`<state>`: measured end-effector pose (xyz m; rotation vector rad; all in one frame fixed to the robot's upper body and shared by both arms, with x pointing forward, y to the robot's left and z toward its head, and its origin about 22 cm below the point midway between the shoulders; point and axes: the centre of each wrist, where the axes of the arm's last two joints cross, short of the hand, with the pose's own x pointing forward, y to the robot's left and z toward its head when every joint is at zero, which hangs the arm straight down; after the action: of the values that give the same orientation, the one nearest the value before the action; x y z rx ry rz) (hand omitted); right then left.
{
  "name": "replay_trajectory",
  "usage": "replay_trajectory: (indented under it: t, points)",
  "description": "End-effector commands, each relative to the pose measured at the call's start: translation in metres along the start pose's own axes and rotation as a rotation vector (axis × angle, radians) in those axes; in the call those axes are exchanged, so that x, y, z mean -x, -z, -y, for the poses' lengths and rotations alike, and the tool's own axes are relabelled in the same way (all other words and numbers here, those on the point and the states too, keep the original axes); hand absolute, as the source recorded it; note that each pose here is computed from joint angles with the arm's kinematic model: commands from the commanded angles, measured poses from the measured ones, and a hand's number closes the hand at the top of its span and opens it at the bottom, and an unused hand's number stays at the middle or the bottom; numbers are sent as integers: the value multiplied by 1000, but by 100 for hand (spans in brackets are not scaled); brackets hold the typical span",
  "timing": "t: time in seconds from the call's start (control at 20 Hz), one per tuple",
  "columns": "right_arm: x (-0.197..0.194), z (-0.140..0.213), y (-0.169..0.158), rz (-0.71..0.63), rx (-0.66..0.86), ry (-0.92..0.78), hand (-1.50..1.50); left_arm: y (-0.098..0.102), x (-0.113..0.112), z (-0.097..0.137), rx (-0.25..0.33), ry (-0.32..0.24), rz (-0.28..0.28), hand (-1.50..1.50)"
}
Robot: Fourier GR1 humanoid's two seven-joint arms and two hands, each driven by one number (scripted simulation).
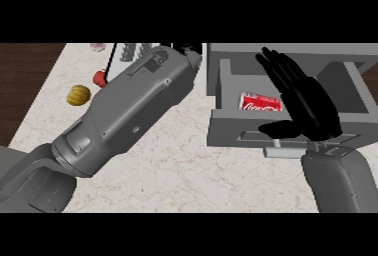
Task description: Pick up the can, place it into the drawer and close the drawer
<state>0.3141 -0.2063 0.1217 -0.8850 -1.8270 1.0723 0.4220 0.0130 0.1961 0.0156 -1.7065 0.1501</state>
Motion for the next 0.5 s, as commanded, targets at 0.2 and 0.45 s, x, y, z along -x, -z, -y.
replay_trajectory:
  t: [0.2, 0.45]
  points:
    - [16, -53, 44, -45, -37, -129, -150, -1, -11, -20, -35, 1, 1, -150]
    - [36, -78, 50, -80, -55, -187, -150, 9, -19, -59, -61, 10, 2, -150]
